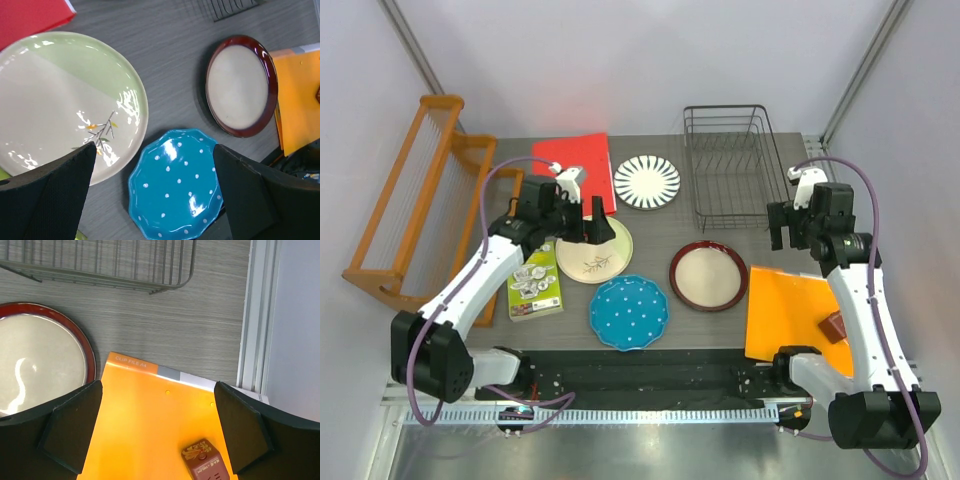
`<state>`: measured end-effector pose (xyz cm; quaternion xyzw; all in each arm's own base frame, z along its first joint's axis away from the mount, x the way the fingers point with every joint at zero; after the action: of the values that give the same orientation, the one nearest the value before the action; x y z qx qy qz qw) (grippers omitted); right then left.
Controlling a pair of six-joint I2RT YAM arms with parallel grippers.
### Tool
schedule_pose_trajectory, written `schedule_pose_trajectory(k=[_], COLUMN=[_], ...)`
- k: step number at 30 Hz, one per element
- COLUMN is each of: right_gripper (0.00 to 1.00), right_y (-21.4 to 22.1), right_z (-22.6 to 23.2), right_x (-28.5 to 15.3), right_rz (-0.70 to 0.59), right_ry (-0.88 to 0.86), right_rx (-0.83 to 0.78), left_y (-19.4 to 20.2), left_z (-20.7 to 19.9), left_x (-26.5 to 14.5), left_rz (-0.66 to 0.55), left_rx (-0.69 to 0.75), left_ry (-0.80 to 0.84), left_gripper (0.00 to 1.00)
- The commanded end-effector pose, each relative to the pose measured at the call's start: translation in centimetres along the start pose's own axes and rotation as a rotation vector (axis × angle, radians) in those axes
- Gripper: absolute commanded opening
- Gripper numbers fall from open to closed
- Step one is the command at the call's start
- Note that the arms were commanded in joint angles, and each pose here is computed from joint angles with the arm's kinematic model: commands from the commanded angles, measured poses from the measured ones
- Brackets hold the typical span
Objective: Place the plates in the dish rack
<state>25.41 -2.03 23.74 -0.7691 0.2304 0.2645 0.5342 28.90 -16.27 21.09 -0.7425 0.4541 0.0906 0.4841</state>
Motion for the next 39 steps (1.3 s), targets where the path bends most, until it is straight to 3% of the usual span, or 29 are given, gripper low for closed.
schedule_pose_trajectory(k=[1, 7, 10, 14, 25, 33, 39], right_gripper=[1.00, 1.00, 0.98, 0.95, 0.94, 0.90, 0.90], right_y=[-0.8, -1.0, -0.3, 0.9, 2.6, 3.1, 3.4], right_z=[1.2, 5.7, 6.9, 8.7, 8.9, 9.9, 10.0], right_x=[-1.6, -1.7, 0.0, 1.6, 5.8, 7.3, 7.8], right_rz=[-0.091, -0.197, -0.125, -0.070, 0.039, 0.097, 0.113], right_ry=[-0.083, -0.404, -0.485, -0.615, -0.681, -0.735, -0.709], right_rx=[0.008, -0.049, -0.001, 0.008, 0.097, 0.205, 0.242], left_y=[1.1, 3.3, 3.9, 4.9, 7.9, 6.0, 7.3], left_z=[-2.2, -3.8, -4.2, -4.9, -6.5, -6.9, -6.1], left_x=[0.5, 2.5, 3.5, 4.9, 9.9, 15.6, 18.6], left_rz=[0.073, 0.150, 0.170, 0.207, 0.339, 0.335, 0.405], left_rx=[-0.015, -0.022, -0.038, -0.079, -0.033, -0.053, -0.100], left_ry=[0.081, 0.126, 0.151, 0.204, 0.279, 0.258, 0.258], left_gripper=[1.00, 0.99, 0.99, 0.91, 0.83, 0.73, 0.67])
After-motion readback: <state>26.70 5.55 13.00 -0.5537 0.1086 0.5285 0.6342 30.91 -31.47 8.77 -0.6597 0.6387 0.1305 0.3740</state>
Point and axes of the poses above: each gripper's point midway between its finger pads, its own x axis out along the fingers, its own z axis along the line the jaws close on, y = z × x, the point moved 4 cm from there along -x, back along the fingers, and after that the axes turned 8 degrees about -x, right-handed, at the moved point
